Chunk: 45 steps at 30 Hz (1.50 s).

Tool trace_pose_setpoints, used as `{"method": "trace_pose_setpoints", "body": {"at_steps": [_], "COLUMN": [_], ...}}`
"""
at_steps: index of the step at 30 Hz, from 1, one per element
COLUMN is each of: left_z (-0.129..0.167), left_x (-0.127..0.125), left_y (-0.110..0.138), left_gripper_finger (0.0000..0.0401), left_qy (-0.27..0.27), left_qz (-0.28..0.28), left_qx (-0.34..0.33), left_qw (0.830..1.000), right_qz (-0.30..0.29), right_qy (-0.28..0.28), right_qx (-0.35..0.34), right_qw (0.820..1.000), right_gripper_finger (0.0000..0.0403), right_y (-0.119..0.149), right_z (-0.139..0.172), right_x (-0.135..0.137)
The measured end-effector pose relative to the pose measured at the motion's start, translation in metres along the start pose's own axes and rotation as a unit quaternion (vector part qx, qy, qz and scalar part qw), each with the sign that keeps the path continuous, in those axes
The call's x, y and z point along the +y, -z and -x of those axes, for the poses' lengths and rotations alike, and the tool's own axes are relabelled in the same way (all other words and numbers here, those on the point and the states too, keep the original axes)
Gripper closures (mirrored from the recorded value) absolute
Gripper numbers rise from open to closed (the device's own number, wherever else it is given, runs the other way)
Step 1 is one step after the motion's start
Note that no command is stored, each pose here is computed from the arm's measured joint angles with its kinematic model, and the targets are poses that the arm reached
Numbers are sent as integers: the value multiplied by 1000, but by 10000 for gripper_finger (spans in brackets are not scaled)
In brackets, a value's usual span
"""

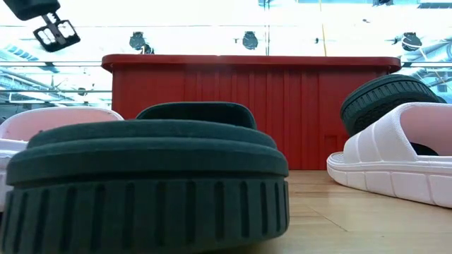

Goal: Pick and place slides into bin
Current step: Put the black slide into the red container

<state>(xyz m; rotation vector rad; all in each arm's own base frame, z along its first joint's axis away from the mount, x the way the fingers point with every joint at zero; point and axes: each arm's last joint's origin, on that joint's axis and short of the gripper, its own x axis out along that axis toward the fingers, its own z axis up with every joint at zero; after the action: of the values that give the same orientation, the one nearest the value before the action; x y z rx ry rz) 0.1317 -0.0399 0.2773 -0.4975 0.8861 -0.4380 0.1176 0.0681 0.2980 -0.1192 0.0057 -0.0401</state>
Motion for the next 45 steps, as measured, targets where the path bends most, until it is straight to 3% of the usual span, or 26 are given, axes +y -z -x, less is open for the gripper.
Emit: {"method": "trace_pose_setpoints", "body": {"at_steps": [6,15,23,36,45], "left_z": [-1,-1,0,-1,-25], "left_x": [1,3,7,11,29], "left_y": [12,14,15,20,43], "left_gripper_finger": [394,394,391,296,286], "left_qy": [-20,-37,-103,-123,-107], "left_qz": [-21,35,69,60,29], "left_qx": [55,62,43,56,116], "left_qw": [998,997,991,989,987], "right_qz": [0,0,-1,-11,-11], "right_qy": [0,3,3,43,42], "right_qx": [0,0,-1,-6,-6], "right_qw": [1000,1000,1000,999,999], "right_gripper_finger": [403,403,403,403,403], "right_y": [0,0,0,-2,-2], "right_z": [0,0,0,0,0], "right_x": [0,0,0,-3,-3]}}
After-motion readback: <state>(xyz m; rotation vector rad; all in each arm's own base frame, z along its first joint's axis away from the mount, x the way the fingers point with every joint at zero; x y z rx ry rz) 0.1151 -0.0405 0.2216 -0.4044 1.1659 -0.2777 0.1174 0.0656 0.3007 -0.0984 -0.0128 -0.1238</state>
